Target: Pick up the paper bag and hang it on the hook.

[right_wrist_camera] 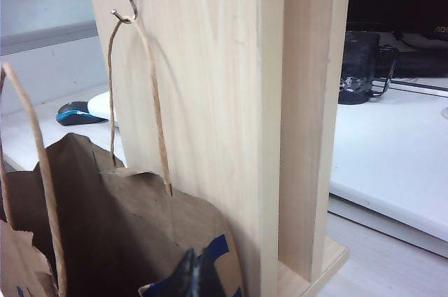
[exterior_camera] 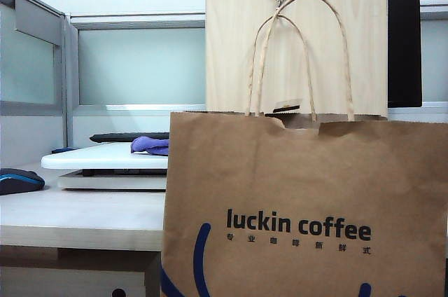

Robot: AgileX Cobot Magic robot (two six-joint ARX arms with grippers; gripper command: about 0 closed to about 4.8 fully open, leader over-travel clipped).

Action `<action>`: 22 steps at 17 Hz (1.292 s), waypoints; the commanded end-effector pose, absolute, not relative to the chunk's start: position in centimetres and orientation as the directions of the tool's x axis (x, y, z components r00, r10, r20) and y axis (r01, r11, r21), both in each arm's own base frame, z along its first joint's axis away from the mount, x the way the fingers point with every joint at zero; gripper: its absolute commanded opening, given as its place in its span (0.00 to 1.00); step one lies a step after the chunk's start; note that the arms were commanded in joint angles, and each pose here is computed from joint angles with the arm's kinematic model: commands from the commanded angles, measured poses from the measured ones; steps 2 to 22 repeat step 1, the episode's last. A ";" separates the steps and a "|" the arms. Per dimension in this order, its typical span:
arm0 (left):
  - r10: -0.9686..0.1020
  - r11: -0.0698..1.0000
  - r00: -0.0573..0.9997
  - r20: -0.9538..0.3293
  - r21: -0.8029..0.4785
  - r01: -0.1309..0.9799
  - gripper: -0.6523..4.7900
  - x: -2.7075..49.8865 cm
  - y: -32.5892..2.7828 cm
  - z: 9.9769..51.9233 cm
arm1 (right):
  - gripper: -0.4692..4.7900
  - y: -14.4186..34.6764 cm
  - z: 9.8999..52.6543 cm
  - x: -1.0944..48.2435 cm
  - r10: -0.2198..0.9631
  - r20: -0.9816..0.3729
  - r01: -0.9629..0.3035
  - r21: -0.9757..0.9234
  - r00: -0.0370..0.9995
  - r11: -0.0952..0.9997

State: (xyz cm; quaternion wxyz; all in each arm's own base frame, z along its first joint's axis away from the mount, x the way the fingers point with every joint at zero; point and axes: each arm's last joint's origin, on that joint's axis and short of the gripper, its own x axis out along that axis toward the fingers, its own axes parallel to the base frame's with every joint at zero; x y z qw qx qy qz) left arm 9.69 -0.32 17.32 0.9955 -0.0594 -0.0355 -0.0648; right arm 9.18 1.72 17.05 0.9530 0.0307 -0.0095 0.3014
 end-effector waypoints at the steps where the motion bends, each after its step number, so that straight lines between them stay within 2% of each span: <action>1: -0.127 0.985 0.988 0.089 -0.108 0.136 0.11 9.7 -0.3 17.4 | 0.09 1.7 16.9 9.2 0.576 0.042 -0.577 0.049 0.817 0.815; 22: -0.127 0.985 0.988 0.089 -0.108 0.136 0.11 9.7 -0.3 17.4 | 0.09 1.7 16.9 9.2 0.576 0.042 -0.577 0.049 0.817 0.815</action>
